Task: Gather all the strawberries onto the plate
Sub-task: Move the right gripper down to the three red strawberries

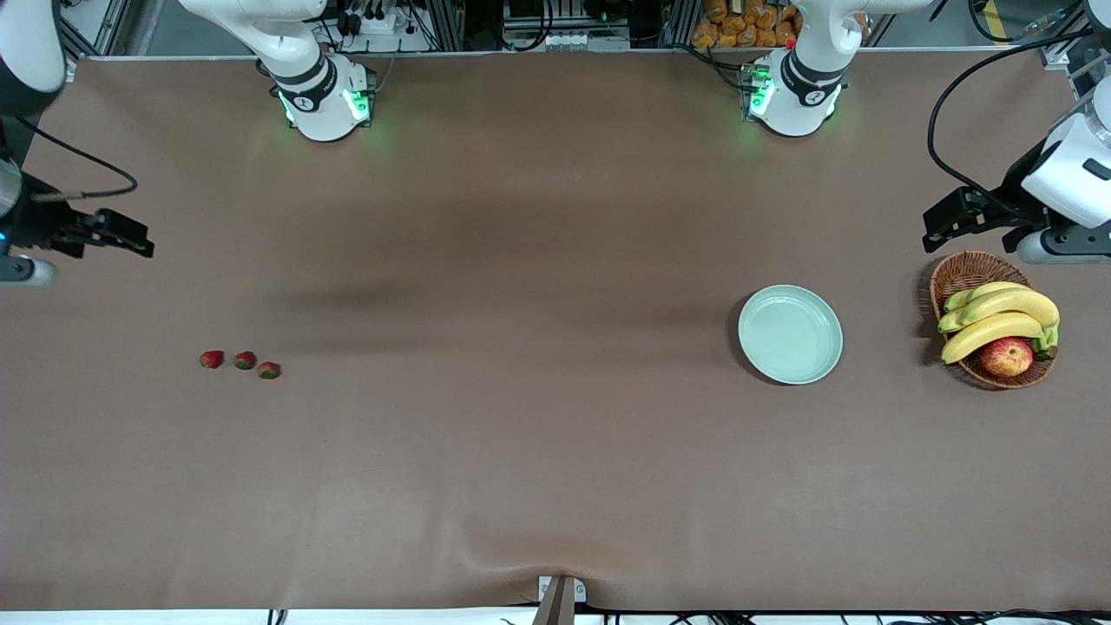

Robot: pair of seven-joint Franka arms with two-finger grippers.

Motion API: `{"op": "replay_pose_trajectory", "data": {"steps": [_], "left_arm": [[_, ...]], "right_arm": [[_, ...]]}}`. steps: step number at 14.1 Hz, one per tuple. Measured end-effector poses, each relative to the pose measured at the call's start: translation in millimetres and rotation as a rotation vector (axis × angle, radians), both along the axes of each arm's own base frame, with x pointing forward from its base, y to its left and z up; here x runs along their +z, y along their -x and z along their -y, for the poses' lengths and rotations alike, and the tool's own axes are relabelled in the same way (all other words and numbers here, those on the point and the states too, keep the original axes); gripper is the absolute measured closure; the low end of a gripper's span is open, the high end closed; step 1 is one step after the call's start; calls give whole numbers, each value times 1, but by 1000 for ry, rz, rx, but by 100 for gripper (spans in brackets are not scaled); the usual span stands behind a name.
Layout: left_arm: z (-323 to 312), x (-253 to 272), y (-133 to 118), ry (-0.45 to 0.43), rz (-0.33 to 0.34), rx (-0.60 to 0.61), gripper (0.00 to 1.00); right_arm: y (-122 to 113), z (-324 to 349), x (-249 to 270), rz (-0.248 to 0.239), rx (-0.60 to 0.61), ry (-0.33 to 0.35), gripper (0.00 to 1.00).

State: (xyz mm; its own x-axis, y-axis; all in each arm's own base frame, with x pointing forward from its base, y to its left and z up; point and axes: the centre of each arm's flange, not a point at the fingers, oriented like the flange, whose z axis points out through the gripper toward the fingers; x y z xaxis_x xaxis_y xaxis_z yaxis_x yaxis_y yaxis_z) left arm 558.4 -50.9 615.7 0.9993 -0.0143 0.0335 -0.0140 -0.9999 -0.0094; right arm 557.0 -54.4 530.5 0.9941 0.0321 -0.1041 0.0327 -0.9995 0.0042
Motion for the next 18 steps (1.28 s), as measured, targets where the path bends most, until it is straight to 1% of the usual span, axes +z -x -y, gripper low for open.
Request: {"op": "replay_pose_trajectory", "data": {"steps": [4,6,10,14,18], "left_arm": [[3,0,0,0,0,-5,0],[3,-1,0,0,-1,-6,0],[3,-1,0,0,-3,-5,0],[2,-1,0,0,-3,-3,0],[1,-2,-1,0,-4,-2,0]], "right_arm": [[-32,-1,-71,-31,73,-4,0],[-46,-12,-105,-44,107,-5,0],[-66,-29,-170,-60,139,-2,0],[-77,-26,-215,-54,137,4,0],[-86,-18,-252,-16,131,11,0]]}}
